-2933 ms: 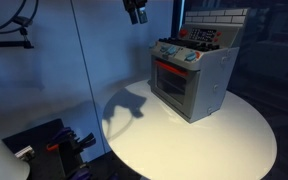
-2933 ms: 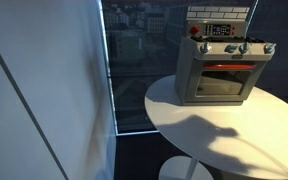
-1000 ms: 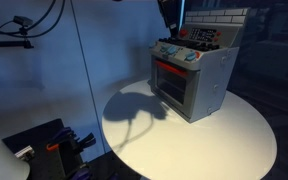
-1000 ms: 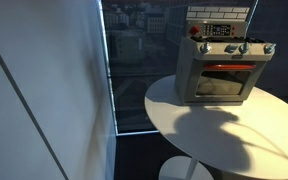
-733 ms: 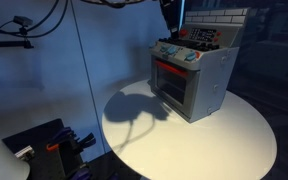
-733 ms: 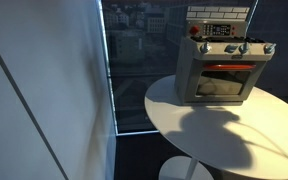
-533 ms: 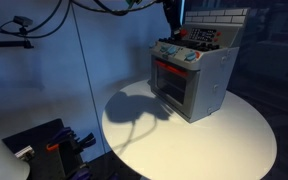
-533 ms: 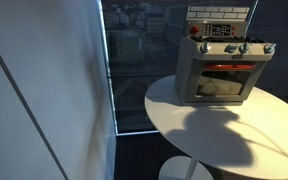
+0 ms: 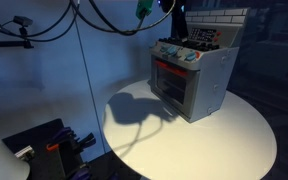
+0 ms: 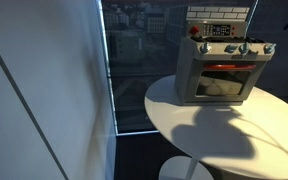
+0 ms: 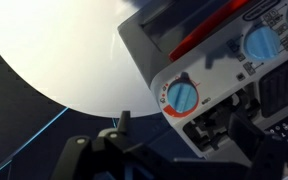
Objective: Twist the blue knob furthest to the right
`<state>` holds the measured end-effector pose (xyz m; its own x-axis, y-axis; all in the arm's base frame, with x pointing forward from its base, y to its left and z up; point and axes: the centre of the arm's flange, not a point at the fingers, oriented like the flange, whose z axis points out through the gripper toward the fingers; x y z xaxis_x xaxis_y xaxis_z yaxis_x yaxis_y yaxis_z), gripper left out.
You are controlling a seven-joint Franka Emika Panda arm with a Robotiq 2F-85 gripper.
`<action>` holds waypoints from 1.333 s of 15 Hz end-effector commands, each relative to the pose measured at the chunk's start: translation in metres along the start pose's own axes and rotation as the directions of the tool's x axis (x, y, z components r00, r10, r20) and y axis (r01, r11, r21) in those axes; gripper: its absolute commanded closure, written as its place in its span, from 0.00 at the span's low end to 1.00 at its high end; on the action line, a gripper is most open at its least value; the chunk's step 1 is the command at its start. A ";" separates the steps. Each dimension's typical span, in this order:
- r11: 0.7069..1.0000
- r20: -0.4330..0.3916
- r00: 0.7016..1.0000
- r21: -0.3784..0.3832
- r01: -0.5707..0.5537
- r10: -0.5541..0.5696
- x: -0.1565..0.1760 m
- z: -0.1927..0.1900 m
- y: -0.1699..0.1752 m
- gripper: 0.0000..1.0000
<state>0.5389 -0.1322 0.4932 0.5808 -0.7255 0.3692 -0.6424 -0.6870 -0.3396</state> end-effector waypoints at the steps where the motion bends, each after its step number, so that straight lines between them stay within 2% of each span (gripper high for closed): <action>1: 1.000 -0.010 1.000 0.021 -0.018 0.018 0.007 0.014 0.002 0.00; 20: 0.996 -0.031 0.999 0.090 0.010 -0.007 0.007 0.059 -0.018 0.00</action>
<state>0.5717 -0.1231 0.4499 0.5654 -0.7284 0.3869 -0.6130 -0.6849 -0.3939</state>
